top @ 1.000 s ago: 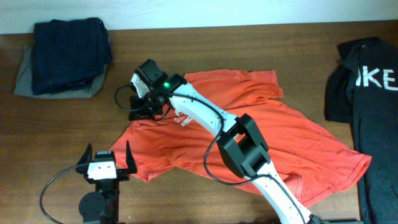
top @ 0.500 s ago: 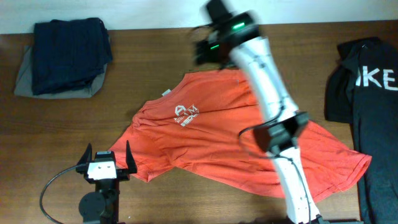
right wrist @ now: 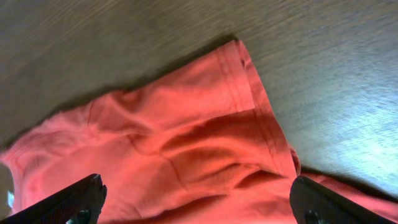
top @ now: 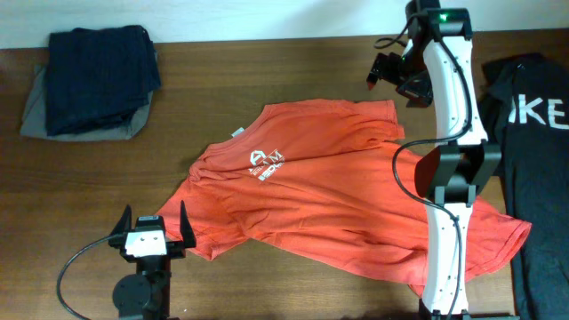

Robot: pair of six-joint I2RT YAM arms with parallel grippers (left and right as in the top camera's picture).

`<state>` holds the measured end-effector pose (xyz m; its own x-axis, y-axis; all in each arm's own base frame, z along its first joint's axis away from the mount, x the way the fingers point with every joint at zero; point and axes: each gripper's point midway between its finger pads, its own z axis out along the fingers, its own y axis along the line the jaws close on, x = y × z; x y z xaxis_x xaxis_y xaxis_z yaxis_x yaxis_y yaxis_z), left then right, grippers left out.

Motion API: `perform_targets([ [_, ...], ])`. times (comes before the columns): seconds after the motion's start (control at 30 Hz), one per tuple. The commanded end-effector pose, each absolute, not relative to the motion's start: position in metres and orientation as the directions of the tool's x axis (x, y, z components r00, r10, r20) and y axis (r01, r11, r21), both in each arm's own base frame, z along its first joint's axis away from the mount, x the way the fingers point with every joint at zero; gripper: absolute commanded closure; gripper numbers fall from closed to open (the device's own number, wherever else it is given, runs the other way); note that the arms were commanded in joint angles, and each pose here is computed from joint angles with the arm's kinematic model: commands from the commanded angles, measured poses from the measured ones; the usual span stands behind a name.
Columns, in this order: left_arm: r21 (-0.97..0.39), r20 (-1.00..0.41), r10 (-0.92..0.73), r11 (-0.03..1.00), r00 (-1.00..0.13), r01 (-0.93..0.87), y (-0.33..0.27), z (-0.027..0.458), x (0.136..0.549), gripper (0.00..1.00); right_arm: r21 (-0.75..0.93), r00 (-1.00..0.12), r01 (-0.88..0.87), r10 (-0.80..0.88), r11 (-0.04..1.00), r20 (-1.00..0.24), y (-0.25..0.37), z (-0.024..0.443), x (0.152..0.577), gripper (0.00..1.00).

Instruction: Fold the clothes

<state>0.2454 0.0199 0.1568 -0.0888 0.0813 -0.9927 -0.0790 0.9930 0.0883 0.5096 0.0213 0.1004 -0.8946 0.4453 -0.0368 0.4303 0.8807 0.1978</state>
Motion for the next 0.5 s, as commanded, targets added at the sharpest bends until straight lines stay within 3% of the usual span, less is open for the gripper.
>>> perform_targets([
  [0.0, 0.101, -0.992, 0.093, 0.991, -0.088, -0.087, 0.022, 0.156, 0.245, 0.01, 0.204, -0.844, 0.533, 0.533, 0.821, 0.061, 0.024, 0.072, 0.504, 0.02],
  [0.1, 0.101, -0.992, 0.093, 0.991, -0.088, -0.087, 0.022, 0.156, 0.245, 0.01, 0.215, -0.839, 0.541, 0.538, 0.813, 0.08, 0.029, 0.05, 0.506, 0.1],
  [0.47, 0.101, -0.992, 0.093, 0.991, -0.088, -0.087, 0.022, 0.156, 0.245, 0.01, 0.28, -0.85, 0.519, 0.521, 0.808, 0.074, 0.04, 0.01, 0.519, 0.11],
])
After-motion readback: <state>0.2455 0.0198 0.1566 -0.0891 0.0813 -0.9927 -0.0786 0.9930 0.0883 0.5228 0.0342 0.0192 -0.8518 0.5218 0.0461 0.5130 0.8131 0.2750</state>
